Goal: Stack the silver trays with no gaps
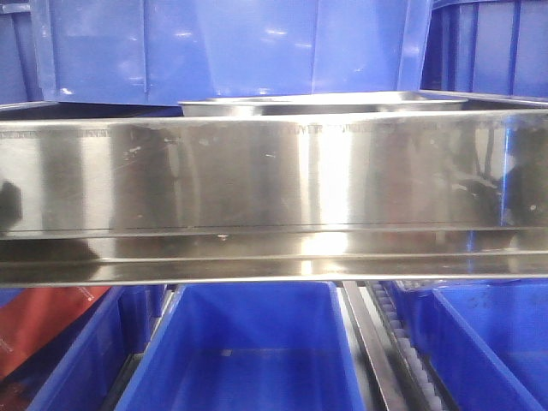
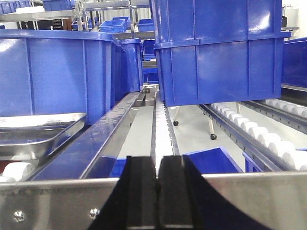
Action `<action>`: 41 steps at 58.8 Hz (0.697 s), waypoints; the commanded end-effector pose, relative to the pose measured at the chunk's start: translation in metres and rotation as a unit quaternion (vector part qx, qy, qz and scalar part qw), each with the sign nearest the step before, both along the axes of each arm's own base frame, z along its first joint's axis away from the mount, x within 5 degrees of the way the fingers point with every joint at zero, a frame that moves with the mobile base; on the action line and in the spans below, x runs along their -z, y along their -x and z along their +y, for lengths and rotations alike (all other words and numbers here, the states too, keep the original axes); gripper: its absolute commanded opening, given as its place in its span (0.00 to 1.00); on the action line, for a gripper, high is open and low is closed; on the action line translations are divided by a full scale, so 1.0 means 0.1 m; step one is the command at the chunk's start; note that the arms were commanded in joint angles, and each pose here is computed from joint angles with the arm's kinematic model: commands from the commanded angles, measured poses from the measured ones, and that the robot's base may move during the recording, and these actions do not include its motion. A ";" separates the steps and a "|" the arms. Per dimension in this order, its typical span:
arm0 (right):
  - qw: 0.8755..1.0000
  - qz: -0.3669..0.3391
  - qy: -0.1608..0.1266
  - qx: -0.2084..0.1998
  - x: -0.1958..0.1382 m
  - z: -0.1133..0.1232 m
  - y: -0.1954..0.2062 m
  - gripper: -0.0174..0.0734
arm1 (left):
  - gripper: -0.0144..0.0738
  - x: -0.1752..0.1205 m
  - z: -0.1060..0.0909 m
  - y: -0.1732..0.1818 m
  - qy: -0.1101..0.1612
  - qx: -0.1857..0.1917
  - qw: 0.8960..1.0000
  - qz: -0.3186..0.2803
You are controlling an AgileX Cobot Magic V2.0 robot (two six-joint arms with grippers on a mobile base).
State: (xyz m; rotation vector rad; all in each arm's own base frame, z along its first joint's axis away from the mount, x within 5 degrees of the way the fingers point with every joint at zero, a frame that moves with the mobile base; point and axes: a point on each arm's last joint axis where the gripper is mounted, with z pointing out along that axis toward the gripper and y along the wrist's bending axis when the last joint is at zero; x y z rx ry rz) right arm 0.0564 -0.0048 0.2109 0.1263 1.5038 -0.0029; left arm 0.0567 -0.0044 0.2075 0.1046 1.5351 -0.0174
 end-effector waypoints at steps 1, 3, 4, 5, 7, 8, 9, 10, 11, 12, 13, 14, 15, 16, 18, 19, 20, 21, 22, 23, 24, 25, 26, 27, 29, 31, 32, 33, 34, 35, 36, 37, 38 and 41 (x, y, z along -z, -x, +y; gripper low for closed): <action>1.000 -0.009 0.004 -0.001 -0.02 0.00 0.00 0.10 | 0.16 -0.02 0.00 0.00 0.001 0.002 1.000 -0.009; 1.000 -0.009 0.004 -0.001 -0.02 0.00 0.00 0.10 | 0.16 -0.02 0.00 0.00 0.001 0.002 1.000 -0.009; 1.000 -0.009 0.004 -0.001 -0.02 0.00 0.00 0.10 | 0.16 -0.02 0.00 0.00 0.001 0.002 1.000 -0.009; 1.000 -0.009 0.004 -0.001 -0.02 0.00 0.00 0.10 | 0.16 -0.02 0.00 0.00 0.001 0.002 1.000 -0.009; 1.000 -0.009 0.004 -0.001 -0.02 0.00 0.00 0.10 | 0.16 -0.02 0.00 0.00 0.001 0.002 1.000 -0.009; 1.000 -0.009 0.004 -0.001 -0.02 0.00 0.00 0.10 | 0.16 -0.02 0.00 0.00 0.001 0.002 1.000 -0.009; 1.000 -0.009 0.004 -0.001 -0.02 0.00 0.00 0.10 | 0.16 -0.02 0.00 0.00 0.001 0.002 1.000 -0.009; 1.000 -0.009 0.004 -0.001 -0.02 0.00 0.00 0.10 | 0.16 -0.02 0.00 0.00 0.001 0.002 1.000 -0.009; 1.000 -0.009 0.004 -0.001 -0.02 0.00 0.00 0.10 | 0.16 -0.02 0.00 0.00 0.001 0.002 1.000 -0.009; 1.000 -0.009 0.004 -0.001 -0.02 0.00 0.00 0.10 | 0.16 -0.02 0.00 0.00 0.001 0.002 1.000 -0.009; 1.000 -0.009 0.004 -0.001 -0.02 0.00 0.00 0.10 | 0.16 -0.02 0.00 0.00 0.001 0.002 1.000 -0.009; 1.000 -0.009 0.004 -0.001 -0.02 0.00 0.00 0.10 | 0.16 -0.02 0.00 0.00 0.001 0.002 1.000 -0.009; 1.000 -0.009 0.004 -0.001 -0.02 0.00 0.00 0.10 | 0.16 -0.02 0.00 0.00 0.001 0.002 1.000 -0.009; 1.000 -0.009 0.004 -0.001 -0.02 0.00 0.00 0.10 | 0.16 -0.02 0.00 0.00 0.001 0.002 1.000 -0.009; 1.000 -0.009 0.004 -0.001 -0.02 0.00 0.00 0.10 | 0.16 -0.02 0.00 0.00 0.001 0.002 1.000 -0.009; 1.000 -0.009 0.004 -0.001 -0.02 0.00 0.00 0.10 | 0.16 -0.02 0.00 0.00 0.001 0.002 1.000 -0.009; 1.000 -0.009 0.004 -0.001 -0.02 0.00 0.00 0.10 | 0.16 -0.02 0.00 0.00 0.001 0.002 1.000 -0.009; 1.000 -0.009 0.004 -0.001 -0.02 0.00 0.00 0.10 | 0.16 -0.02 0.00 0.00 0.001 0.002 1.000 -0.009; 1.000 -0.009 0.004 -0.001 -0.02 0.00 0.00 0.10 | 0.16 -0.02 0.00 0.00 0.001 0.002 1.000 -0.009; 1.000 -0.009 0.004 -0.001 -0.02 0.00 0.00 0.10 | 0.16 -0.02 0.00 0.00 0.001 0.002 1.000 -0.009; 1.000 -0.009 0.004 -0.001 -0.02 0.00 0.00 0.10 | 0.16 -0.02 0.00 0.00 0.001 0.002 1.000 -0.009; 1.000 -0.009 0.004 -0.001 -0.02 0.00 0.00 0.10 | 0.16 -0.02 0.00 0.00 0.001 0.002 1.000 -0.009; 1.000 -0.009 0.004 -0.001 -0.02 0.00 0.00 0.10 | 0.16 -0.02 0.00 0.00 0.001 0.002 1.000 -0.009; 1.000 -0.009 0.004 -0.001 -0.02 0.00 0.00 0.10 | 0.16 -0.02 0.00 0.00 0.001 0.002 1.000 -0.009; 1.000 -0.009 0.004 -0.001 -0.02 0.00 0.00 0.10 | 0.16 -0.02 0.00 0.00 0.001 0.002 1.000 -0.009; 1.000 -0.009 0.004 -0.001 -0.02 0.00 0.00 0.10 | 0.16 -0.02 0.00 0.00 0.001 0.002 1.000 -0.009; 1.000 -0.009 0.004 -0.001 -0.02 0.00 0.00 0.10 | 0.16 -0.02 0.00 0.00 0.001 0.002 1.000 -0.009; 1.000 -0.009 0.004 -0.001 -0.02 0.00 0.00 0.10 | 0.16 -0.02 0.00 0.00 0.001 0.002 1.000 -0.009; 1.000 -0.009 0.004 -0.001 -0.02 0.00 0.00 0.10 | 0.16 -0.02 0.00 0.00 0.001 0.002 1.000 -0.009; 1.000 -0.009 0.004 -0.001 -0.02 0.00 0.00 0.10 | 0.16 -0.02 0.00 0.00 0.001 0.002 1.000 -0.009; 1.000 -0.009 0.004 -0.001 -0.02 0.00 0.00 0.10 | 0.16 -0.02 0.00 0.00 0.001 0.002 1.000 -0.009; 1.000 -0.009 0.004 -0.001 -0.02 0.00 0.00 0.10 | 0.16 -0.02 0.00 0.00 0.001 0.002 1.000 -0.009; 1.000 -0.009 0.004 -0.001 -0.02 0.00 0.00 0.10 | 0.16 -0.02 0.00 0.00 0.001 0.002 1.000 -0.009; 1.000 -0.009 0.004 -0.001 -0.02 0.00 0.00 0.10 | 0.16 -0.02 0.00 0.00 0.001 0.002 1.000 -0.009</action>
